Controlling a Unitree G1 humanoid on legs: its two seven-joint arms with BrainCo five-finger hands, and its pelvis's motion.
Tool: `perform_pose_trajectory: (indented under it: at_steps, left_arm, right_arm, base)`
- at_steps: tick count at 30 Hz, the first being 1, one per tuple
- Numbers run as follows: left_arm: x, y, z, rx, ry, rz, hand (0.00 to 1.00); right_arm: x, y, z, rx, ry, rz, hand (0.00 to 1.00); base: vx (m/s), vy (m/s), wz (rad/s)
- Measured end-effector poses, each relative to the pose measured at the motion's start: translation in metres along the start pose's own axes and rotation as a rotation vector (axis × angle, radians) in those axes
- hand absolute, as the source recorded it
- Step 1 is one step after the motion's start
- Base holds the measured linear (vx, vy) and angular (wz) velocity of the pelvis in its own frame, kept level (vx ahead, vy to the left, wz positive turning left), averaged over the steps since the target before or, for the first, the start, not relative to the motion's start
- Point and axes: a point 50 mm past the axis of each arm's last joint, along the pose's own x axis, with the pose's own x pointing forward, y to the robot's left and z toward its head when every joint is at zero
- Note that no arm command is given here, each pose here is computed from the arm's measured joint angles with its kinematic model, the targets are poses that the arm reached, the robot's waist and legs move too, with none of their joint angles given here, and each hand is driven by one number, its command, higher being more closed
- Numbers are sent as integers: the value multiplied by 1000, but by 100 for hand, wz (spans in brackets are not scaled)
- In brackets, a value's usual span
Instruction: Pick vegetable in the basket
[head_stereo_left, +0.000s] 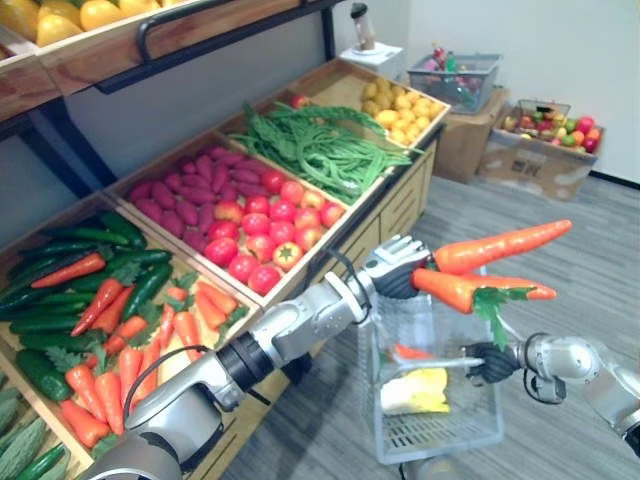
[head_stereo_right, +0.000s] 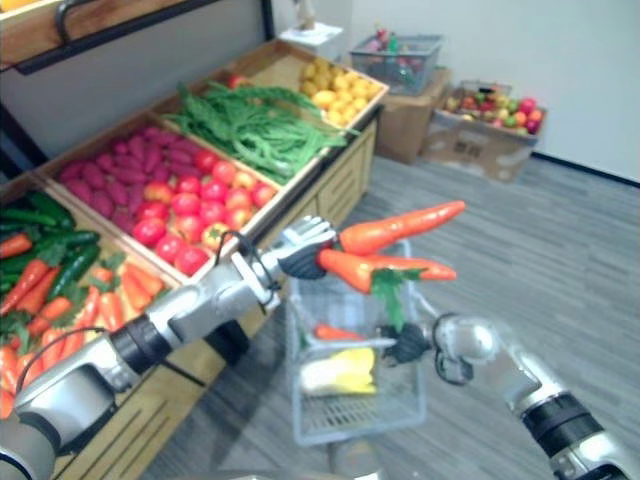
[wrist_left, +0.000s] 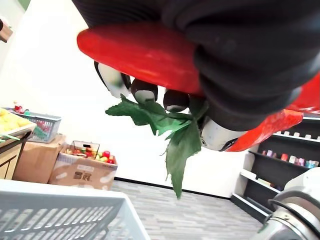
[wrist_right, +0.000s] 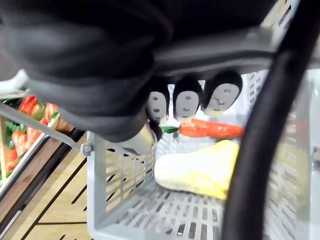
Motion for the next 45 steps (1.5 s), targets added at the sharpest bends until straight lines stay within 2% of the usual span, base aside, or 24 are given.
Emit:
perform_pose_trajectory:
  at_steps: [11, 16, 30, 39, 45]
  left_arm:
    - [-4, -1, 25, -7, -108, -25, 100]
    - [-8, -7, 32, -20, -131, -52, 100]
    - [-8, -12, 41, -31, -171, -80, 100]
    - [-3, -21, 46, -59, -178, -117, 100]
    - [-1, -45, 43, -86, -148, -242, 100]
  right_arm:
    - [7, -17, -2, 92, -29, -240, 100]
    - [1, -24, -17, 151, 38, -332, 100]
    - [6, -22, -30, 241, 76, -369, 100]
    - [6, -28, -28, 233, 63, -361, 100]
    - [5, -47, -19, 198, 35, -376, 100]
  base:
    - [0, 7, 18]
    - [-10, 3, 17]
    - [-1, 1, 2]
    - [1, 1, -1]
    - [7, 4, -7]
